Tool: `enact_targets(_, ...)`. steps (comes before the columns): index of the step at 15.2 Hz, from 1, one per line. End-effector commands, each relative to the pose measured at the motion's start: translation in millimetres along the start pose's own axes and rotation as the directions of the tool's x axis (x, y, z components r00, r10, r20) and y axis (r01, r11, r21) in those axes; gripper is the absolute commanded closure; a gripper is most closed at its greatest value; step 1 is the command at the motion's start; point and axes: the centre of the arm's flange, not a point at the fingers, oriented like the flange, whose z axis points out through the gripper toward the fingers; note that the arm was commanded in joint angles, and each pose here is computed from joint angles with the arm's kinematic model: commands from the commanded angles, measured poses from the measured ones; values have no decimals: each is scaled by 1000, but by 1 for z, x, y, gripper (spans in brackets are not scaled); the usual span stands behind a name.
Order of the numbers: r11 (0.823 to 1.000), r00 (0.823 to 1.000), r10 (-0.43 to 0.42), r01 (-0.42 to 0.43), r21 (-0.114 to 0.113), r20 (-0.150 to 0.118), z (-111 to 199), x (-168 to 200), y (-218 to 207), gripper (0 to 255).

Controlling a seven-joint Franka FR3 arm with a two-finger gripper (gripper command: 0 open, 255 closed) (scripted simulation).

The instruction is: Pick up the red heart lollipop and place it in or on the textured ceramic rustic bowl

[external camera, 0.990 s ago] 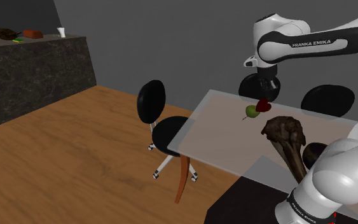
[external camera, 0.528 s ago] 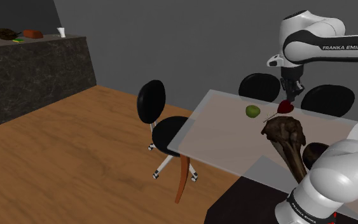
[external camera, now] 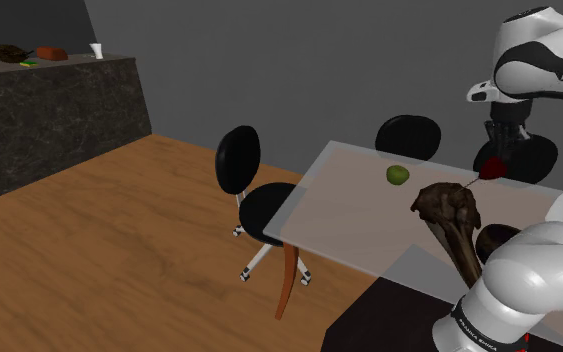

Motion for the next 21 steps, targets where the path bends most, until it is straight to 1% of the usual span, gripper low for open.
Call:
enact_targets(1, 1000, 1000, -1, 1, 0, 0, 5, -24, -10, 255)
enact_targets(10, 1000, 1000, -1, 1, 0, 0, 26, -135, -47, 255)
enact_targets(11, 1000, 1000, -1, 1, 0, 0, 27, -141, -49, 255)
enact_targets(21, 1000, 1000, -1, 1, 0, 0, 76, -122, -49, 255)
